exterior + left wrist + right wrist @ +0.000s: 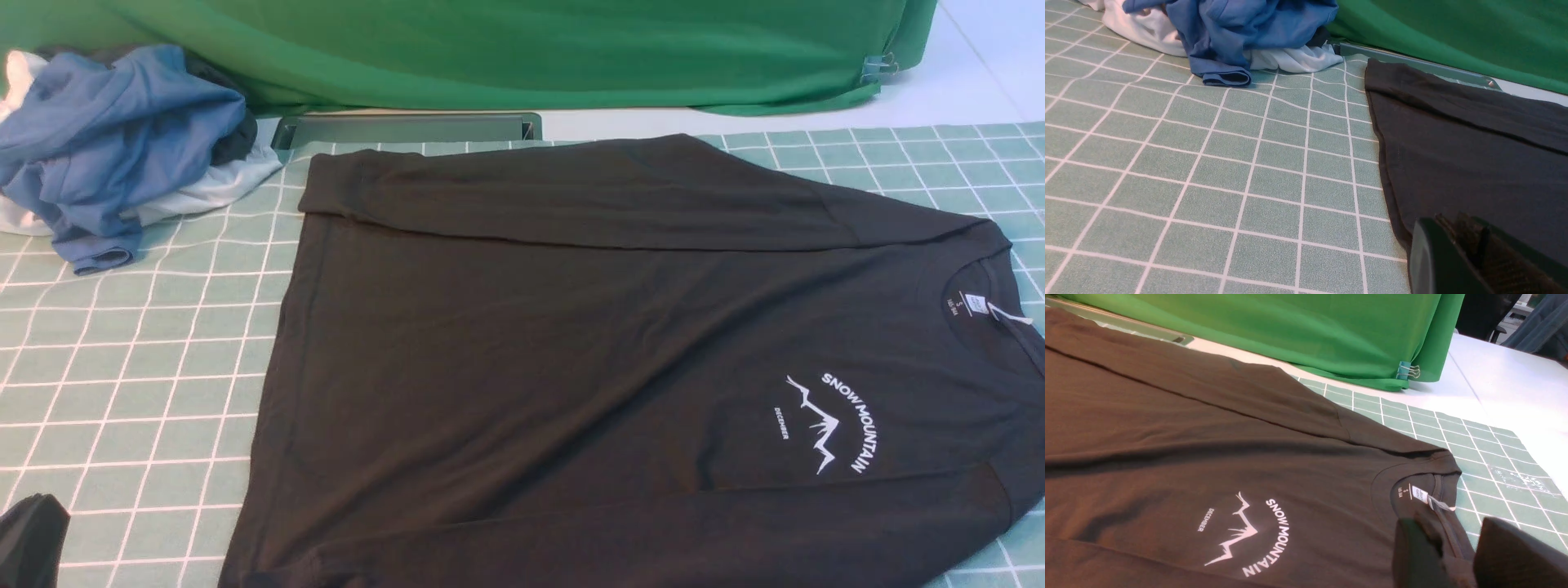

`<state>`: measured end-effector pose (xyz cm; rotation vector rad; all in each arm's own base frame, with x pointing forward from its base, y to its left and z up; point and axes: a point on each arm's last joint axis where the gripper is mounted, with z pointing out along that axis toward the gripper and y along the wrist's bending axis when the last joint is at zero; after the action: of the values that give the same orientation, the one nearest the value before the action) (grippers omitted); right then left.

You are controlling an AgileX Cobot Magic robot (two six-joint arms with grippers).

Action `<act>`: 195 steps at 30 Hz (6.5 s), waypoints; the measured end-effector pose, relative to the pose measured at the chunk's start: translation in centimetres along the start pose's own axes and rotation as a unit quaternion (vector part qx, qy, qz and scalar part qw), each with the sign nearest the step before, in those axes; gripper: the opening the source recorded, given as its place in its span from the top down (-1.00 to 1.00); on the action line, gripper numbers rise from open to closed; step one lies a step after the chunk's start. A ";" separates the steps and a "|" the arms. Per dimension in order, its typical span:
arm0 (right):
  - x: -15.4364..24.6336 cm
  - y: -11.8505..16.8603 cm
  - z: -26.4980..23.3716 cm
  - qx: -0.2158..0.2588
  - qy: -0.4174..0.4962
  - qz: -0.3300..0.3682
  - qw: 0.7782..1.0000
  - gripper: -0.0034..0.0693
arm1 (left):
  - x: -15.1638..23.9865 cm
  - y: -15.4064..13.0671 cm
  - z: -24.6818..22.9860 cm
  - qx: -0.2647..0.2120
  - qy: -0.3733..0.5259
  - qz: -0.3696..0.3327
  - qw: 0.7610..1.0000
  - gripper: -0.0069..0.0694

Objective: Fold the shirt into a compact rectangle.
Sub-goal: 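Grasp the left edge of the dark T-shirt lying flat on the table, then fold the left side of the black T-shirt inward over its body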

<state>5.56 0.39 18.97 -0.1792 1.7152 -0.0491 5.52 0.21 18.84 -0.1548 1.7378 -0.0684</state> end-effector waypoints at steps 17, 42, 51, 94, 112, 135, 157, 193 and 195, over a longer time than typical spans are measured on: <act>0.0 0.0 0.0 0.000 0.000 0.000 1.000 0.25 | 0.0 0.0 0.0 0.000 0.000 0.000 1.000 0.73; 0.0 0.0 0.0 0.000 0.000 0.000 1.000 0.25 | 0.0 0.0 0.0 0.000 0.000 0.000 1.000 0.73; 0.0 0.0 0.0 0.000 0.000 0.000 1.000 0.25 | 0.0 0.0 0.0 0.000 0.000 0.000 1.000 0.73; -21.0 -1.2 -2.4 -0.108 0.189 0.086 0.972 0.82 | -17.0 -7.2 -0.4 0.191 0.304 -0.202 0.911 0.73; -19.3 -0.7 2.6 -0.133 0.343 0.057 0.928 0.70 | -5.6 -4.6 10.4 -0.011 0.569 -0.143 0.810 0.73; -19.5 -0.8 2.8 -0.130 0.329 0.058 0.933 0.59 | 1.2 -7.9 14.9 -0.060 0.581 -0.038 0.811 -0.25; -19.5 -0.8 2.8 -0.130 0.329 0.060 0.933 0.51 | -0.4 -8.3 14.4 -0.038 0.590 -0.014 0.806 0.76; -19.6 -0.8 2.9 -0.129 0.325 0.062 0.935 0.39 | -5.5 -7.6 31.5 -0.032 0.463 -0.048 0.884 0.58; -19.6 -0.8 2.9 -0.129 0.325 0.062 0.935 0.39 | -5.1 -7.5 31.9 -0.031 0.459 -0.049 0.887 0.42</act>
<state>11.24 2.71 37.78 -0.2687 2.3906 0.2365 38.24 -5.18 19.36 -0.2870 2.6840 -0.1810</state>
